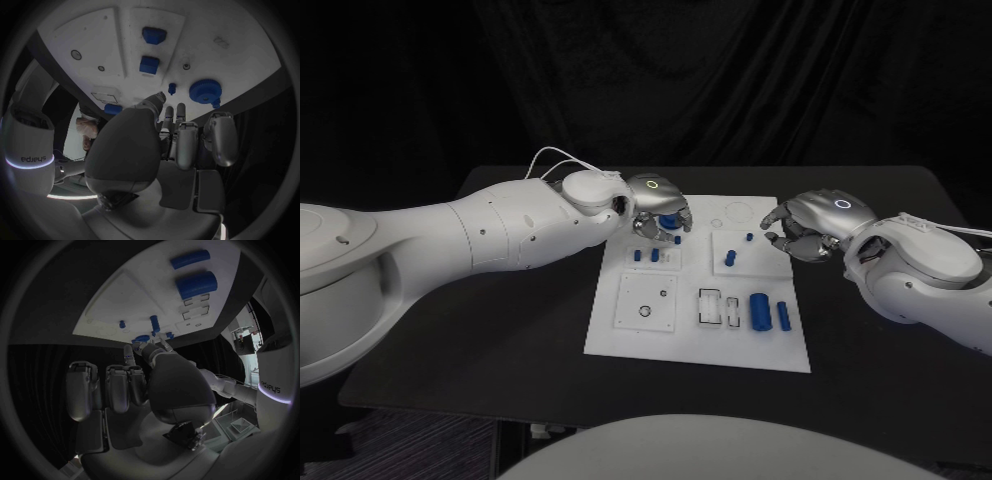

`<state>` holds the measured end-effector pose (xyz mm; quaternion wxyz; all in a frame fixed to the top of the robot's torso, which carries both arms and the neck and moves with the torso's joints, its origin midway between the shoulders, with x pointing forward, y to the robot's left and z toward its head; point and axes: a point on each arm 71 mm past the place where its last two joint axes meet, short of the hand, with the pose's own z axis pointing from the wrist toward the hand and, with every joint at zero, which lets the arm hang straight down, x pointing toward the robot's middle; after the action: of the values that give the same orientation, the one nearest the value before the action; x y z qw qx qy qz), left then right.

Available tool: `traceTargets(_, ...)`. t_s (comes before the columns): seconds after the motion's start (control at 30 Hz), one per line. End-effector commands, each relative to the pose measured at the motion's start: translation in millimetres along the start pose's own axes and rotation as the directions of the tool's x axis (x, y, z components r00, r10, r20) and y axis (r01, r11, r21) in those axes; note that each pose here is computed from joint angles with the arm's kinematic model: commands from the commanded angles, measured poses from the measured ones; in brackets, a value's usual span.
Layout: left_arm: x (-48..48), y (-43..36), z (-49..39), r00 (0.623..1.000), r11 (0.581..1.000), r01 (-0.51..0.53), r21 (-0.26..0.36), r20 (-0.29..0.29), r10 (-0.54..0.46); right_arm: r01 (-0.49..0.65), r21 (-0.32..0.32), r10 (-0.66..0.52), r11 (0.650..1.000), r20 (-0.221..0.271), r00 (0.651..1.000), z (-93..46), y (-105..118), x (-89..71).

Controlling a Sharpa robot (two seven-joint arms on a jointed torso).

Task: Assemble the parts on the task board

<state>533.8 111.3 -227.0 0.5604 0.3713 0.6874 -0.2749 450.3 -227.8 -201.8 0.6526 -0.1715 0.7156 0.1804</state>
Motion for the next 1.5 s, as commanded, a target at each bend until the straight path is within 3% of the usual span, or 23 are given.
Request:
traceTargets(0.03, 1.0, -1.5, 2.2, 1.0, 1.0, -0.01, 0.002, -0.003, 0.01, -0.003, 0.0, 0.003, 1.0, 0.014, 1.0, -0.5, 1, -0.5)
traceTargets(0.57, 10.5, -7.3, 11.9, 1.0, 1.0, -0.005, 0.019, -0.003, 0.005, -0.001, -0.002, 0.001, 1.0, 0.006, 1.0, 0.2, 2, 0.0)
traceTargets(1.5, 20.3, -2.0, 15.1, 0.999, 1.0, 0.001, 0.001, -0.032, -0.001, 0.001, -0.004, -0.001, 1.0, -0.002, 1.0, 1.5, 3, 0.7)
